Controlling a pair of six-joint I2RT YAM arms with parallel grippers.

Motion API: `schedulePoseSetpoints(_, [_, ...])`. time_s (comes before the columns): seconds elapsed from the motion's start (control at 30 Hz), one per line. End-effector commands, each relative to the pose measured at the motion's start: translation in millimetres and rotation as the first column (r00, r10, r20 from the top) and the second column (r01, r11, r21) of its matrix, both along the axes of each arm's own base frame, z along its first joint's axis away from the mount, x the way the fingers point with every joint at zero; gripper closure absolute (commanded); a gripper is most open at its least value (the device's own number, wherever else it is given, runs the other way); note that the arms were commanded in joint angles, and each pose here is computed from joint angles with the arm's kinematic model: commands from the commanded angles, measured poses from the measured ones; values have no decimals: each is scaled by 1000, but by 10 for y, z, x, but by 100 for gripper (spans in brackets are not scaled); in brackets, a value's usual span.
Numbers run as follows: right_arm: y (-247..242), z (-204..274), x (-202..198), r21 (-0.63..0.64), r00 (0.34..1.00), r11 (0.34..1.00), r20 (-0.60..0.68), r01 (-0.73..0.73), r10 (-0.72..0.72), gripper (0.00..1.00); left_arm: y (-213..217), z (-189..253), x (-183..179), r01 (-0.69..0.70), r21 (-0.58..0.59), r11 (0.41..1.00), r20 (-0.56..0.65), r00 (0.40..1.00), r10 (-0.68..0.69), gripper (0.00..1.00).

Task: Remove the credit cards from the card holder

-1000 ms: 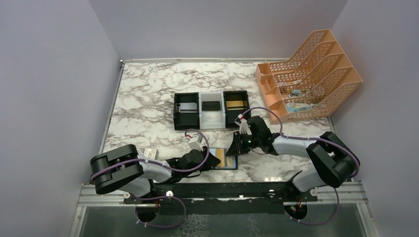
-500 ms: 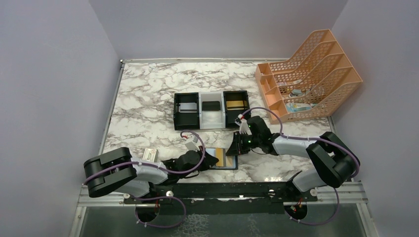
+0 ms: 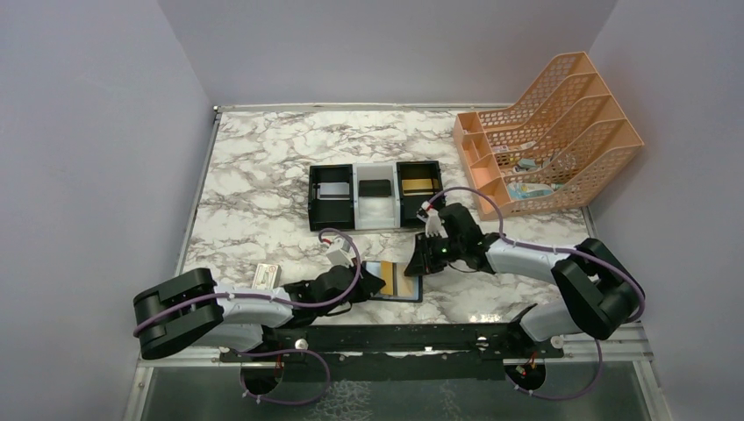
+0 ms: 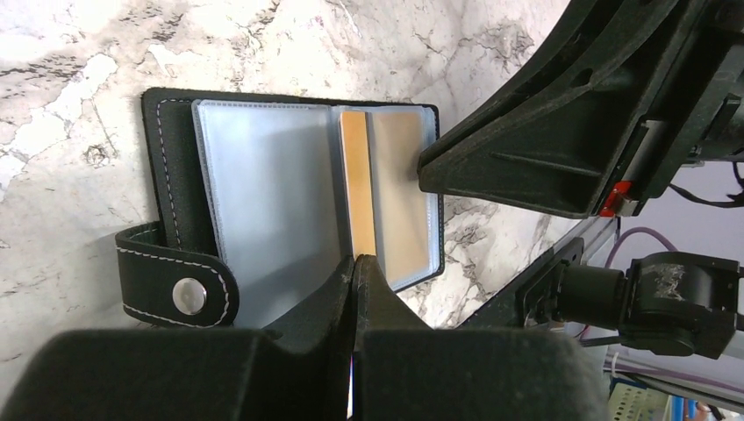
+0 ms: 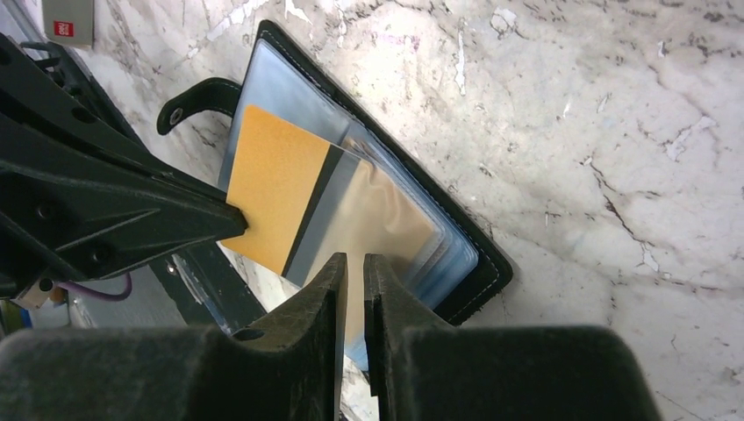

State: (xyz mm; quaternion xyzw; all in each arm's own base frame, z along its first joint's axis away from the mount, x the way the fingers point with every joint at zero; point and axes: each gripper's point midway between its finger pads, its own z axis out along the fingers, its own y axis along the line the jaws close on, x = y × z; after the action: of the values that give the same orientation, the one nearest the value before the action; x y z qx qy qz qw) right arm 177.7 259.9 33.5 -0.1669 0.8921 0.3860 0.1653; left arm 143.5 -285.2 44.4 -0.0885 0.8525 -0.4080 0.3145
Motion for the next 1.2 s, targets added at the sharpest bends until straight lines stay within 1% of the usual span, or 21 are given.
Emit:
schedulePoseSetpoints(0.0, [116,237,46,62,997,996,56,-62,59,85,55,-28,46,-9,67,998,24,1000,7,97])
schedulePoseSetpoints(0.13, [212,331,-35,140,994,984,39,-108,103,84,27,-12,46,0,67,998,27,1000,-2,91])
schedulePoseSetpoints(0.23, [224,275,-54,144,994,983,15,-111,110,84,-11,4,44,14,68,998,28,999,-16,86])
schedulePoseSetpoints(0.37, [183,50,-81,101,994,990,-38,-97,101,84,-80,48,44,35,64,997,33,999,-37,81])
schedulePoseSetpoints(0.47, [96,-176,-63,23,996,998,-74,-54,56,84,-119,81,51,46,63,997,40,998,-48,79])
schedulePoseSetpoints(0.63, [-23,-360,-43,-51,997,999,-79,-1,-3,84,-166,113,34,71,62,996,46,996,-74,77])
schedulePoseSetpoints(0.7, [-61,-399,-14,-81,997,997,-69,15,-21,84,-159,113,35,73,63,995,48,996,-76,79])
schedulePoseSetpoints(0.77, [-87,-414,8,-102,998,995,-63,22,-29,84,-131,100,37,64,66,996,50,996,-68,82])
schedulePoseSetpoints(0.87, [-82,-370,32,-96,999,995,-42,22,-26,84,-94,94,38,54,65,996,52,997,-57,91])
schedulePoseSetpoints(0.93, [-75,-323,59,-89,999,996,-24,23,-26,84,-72,88,35,52,69,996,55,997,-56,99])
schedulePoseSetpoints(0.97, [-62,-291,70,-83,1000,996,-14,20,-21,84,-60,84,37,50,72,996,56,997,-54,100])
schedulePoseSetpoints(1.07, [-17,-160,109,-52,1000,999,22,8,-7,84,-18,72,45,39,88,995,57,997,-45,100])
schedulePoseSetpoints(1.17, [-9,-10,182,-32,997,999,80,24,-22,83,31,99,61,25,106,994,62,998,-31,100])
